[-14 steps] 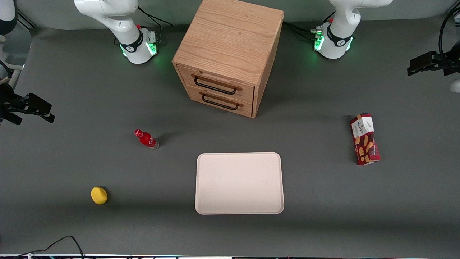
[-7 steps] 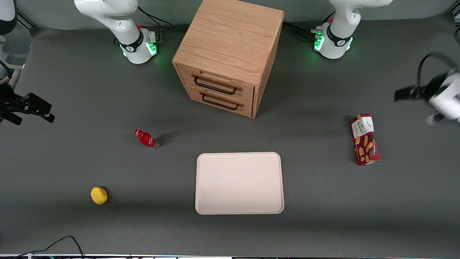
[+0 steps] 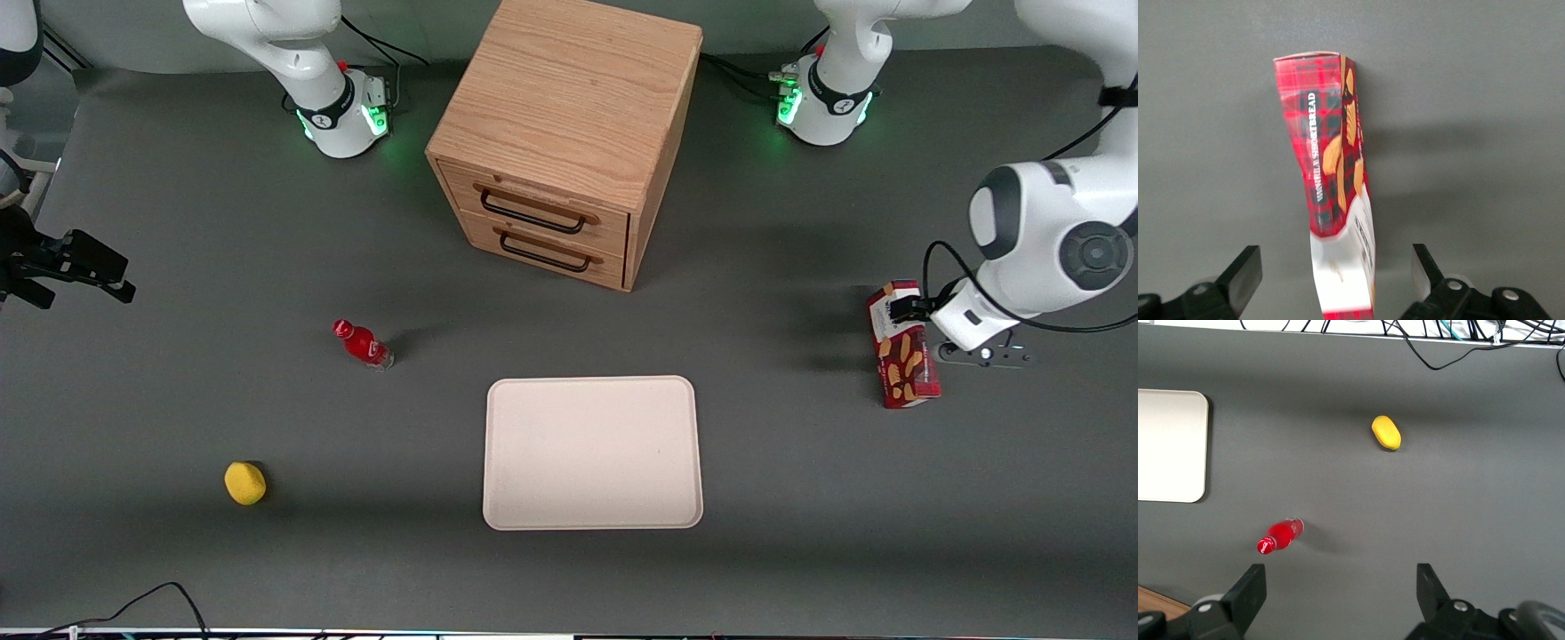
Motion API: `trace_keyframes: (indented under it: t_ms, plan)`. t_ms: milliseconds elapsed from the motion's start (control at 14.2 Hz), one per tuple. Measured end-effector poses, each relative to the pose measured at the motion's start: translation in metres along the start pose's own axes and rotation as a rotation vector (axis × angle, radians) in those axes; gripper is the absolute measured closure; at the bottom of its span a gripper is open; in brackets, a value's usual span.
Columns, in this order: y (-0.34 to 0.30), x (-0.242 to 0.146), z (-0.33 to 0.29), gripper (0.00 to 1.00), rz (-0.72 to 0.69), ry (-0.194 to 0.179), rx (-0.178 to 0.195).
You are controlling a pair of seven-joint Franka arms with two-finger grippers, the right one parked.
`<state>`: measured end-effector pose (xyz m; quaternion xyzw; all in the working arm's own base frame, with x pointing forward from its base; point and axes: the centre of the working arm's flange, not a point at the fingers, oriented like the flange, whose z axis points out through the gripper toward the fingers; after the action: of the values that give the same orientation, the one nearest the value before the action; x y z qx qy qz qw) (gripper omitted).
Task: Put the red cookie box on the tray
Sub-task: 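Move the left gripper down over the red plaid cookie box, then close the left gripper on the cookie box's end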
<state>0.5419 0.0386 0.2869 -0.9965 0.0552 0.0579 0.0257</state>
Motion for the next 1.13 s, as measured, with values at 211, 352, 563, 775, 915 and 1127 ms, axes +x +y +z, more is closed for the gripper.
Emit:
trace_keyframes:
  t_ms: [211, 352, 563, 775, 915, 1127]
  plan:
    - [-0.001, 0.004, 0.041, 0.07, 0.01, 0.043, 0.014]
    - [-0.002, 0.004, 0.059, 0.28, 0.007, 0.04, 0.016]
    - [-0.006, 0.004, 0.062, 0.59, 0.001, 0.041, 0.016]
    - [-0.006, 0.006, 0.056, 0.84, -0.004, 0.053, 0.013]
    - [-0.008, 0.011, 0.037, 0.84, -0.017, 0.08, 0.004]
    - [-0.011, 0.024, -0.059, 0.84, -0.025, 0.074, -0.018]
